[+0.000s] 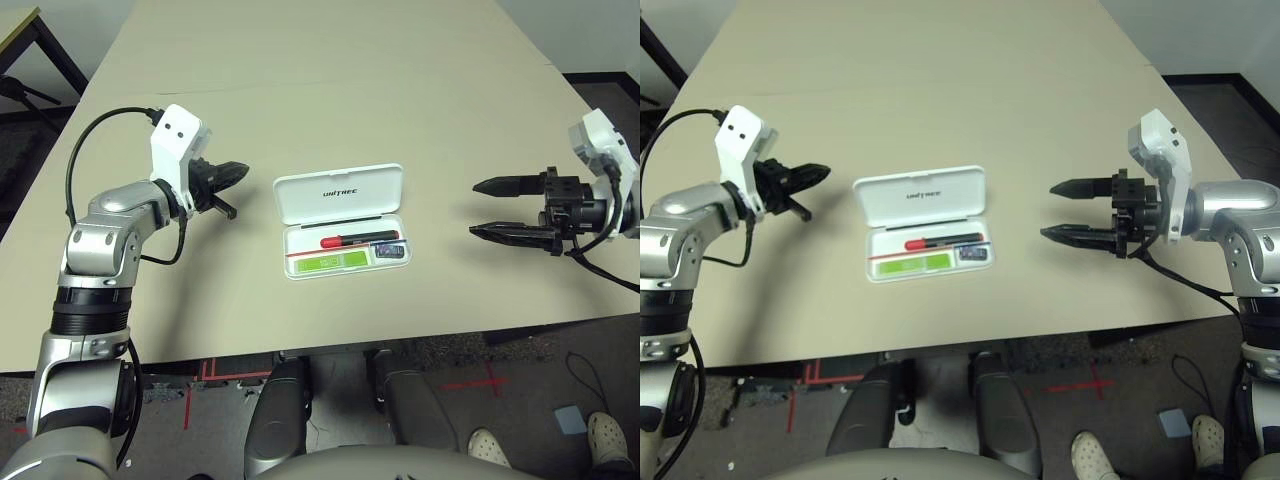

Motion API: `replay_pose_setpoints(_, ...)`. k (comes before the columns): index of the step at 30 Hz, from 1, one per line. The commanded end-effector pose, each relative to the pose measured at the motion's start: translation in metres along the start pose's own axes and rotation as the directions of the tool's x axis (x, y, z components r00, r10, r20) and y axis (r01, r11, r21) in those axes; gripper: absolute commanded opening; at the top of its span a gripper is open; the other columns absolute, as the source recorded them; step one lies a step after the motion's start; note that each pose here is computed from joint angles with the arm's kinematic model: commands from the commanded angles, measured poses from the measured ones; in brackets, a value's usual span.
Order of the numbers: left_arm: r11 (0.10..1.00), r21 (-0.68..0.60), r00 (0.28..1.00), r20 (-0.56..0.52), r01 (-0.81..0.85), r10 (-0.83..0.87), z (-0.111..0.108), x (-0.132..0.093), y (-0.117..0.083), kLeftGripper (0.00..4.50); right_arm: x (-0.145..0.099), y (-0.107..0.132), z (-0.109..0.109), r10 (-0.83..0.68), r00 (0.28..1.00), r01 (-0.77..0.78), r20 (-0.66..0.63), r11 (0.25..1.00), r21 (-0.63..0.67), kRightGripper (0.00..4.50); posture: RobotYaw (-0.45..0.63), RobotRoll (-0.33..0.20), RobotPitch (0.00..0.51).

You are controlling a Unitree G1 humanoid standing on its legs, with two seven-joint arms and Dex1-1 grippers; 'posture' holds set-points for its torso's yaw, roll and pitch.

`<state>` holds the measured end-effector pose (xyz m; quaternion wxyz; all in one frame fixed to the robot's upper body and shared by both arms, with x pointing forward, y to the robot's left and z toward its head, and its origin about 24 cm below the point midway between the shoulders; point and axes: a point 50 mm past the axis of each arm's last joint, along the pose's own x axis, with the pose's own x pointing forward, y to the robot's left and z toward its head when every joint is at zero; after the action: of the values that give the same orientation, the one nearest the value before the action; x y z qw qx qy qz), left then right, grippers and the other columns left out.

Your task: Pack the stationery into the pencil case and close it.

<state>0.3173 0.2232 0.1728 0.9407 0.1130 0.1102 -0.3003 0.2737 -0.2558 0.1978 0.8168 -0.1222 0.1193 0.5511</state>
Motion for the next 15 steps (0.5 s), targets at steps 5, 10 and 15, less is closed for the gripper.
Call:
replay_pose_setpoints(5,0.995,0.014,0.995,0.004,0.096,-0.096,0.002,0.004,-0.017,0.03,0.000,0.002,-0.001,0.010,1.000,-0.010,-0.022,1.000,-0.010,4.50,-0.03,0.000,0.184)
replay_pose_setpoints(10,0.988,0.047,0.988,0.022,0.150,-0.151,0.007,0.009,-0.030,0.03,0.000,0.003,-0.002,0.017,0.999,-0.017,-0.032,1.000,-0.006,4.50,-0.03,0.000,0.186)
replay_pose_setpoints(15,0.979,0.073,0.981,0.020,0.192,-0.194,0.009,0.011,-0.038,0.03,0.001,0.004,-0.002,0.017,0.999,-0.018,-0.034,1.000,-0.007,4.50,-0.04,0.000,0.189)
